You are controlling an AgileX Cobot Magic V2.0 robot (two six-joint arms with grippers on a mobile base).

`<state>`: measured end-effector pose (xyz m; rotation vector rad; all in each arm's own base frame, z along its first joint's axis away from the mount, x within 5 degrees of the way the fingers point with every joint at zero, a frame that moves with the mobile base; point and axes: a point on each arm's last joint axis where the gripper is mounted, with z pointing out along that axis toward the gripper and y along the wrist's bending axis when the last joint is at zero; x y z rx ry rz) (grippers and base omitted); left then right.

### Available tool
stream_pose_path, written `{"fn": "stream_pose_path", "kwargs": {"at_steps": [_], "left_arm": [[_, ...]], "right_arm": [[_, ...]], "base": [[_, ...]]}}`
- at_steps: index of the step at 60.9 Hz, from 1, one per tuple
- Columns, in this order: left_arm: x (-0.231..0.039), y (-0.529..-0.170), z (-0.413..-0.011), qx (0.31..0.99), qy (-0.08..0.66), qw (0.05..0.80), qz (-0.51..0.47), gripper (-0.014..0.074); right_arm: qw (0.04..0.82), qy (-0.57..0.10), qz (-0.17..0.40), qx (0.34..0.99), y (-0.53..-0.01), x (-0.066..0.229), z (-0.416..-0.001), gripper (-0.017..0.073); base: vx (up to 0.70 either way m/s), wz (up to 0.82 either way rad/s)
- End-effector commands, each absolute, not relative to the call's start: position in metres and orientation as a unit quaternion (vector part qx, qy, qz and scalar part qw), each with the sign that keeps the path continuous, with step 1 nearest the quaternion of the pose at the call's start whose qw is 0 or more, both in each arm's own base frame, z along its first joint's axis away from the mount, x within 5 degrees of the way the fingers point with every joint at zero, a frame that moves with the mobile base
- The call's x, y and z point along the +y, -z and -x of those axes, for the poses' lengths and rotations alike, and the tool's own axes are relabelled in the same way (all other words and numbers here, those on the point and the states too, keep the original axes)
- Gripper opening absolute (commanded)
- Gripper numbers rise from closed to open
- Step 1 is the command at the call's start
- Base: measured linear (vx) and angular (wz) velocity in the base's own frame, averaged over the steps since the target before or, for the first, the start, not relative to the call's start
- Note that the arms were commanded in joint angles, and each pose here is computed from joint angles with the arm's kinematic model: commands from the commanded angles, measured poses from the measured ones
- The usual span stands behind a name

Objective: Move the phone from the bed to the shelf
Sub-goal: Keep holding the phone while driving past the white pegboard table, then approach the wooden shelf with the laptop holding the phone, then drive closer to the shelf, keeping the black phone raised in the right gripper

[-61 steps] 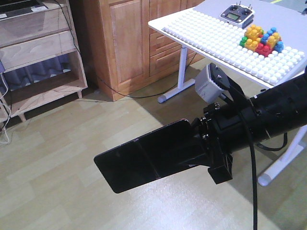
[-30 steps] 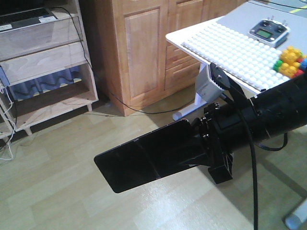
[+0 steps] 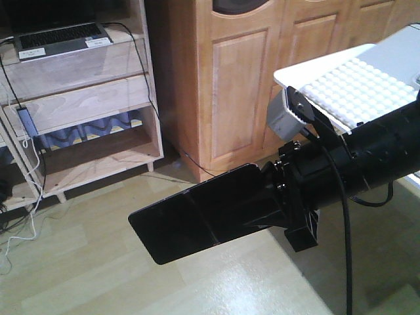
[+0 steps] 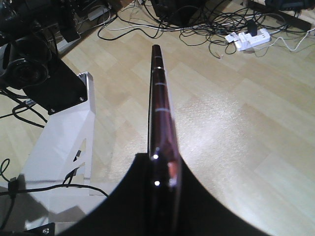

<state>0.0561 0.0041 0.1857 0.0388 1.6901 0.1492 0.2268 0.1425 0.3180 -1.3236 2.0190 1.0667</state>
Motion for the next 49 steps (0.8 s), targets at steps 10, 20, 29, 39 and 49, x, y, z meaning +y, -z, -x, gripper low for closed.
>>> {"fn": "stream_pose_path", "kwargs": {"at_steps": [10,20,29,39,49], "left_arm": [[0.0042,-0.2003,-0.0547,0.711,-0.065,0.7,-0.01,0.0001],[0.0042,-0.2003,-0.0547,0.711,-0.065,0.7,-0.01,0.0001],[0.0042,-0.2003,-0.0547,0.711,-0.065,0.7,-0.01,0.0001],[0.0042,-0.2003,-0.0547,0.711,-0.065,0.7,-0.01,0.0001],[0.0042,-0.2003,-0.0547,0.711,-0.065,0.7,-0.01,0.0001]], "right_arm": [[0.262,-0.431,0.494,0.709,-0.339,0.1445,-0.2159,-0.0003],[0.262,-0.431,0.494,0.709,-0.339,0.1445,-0.2159,-0.0003],[0.262,-0.431,0.494,0.709,-0.339,0.1445,-0.2159,-0.0003],[0.262,-0.431,0.494,0.709,-0.339,0.1445,-0.2159,-0.0003],[0.262,-0.431,0.494,0.709,-0.339,0.1445,-0.2159,-0.0003]], "base": [[0.42,0.2],[0.42,0.2],[0.41,0.19],[0.4,0.2],[0.39,0.25]]}}
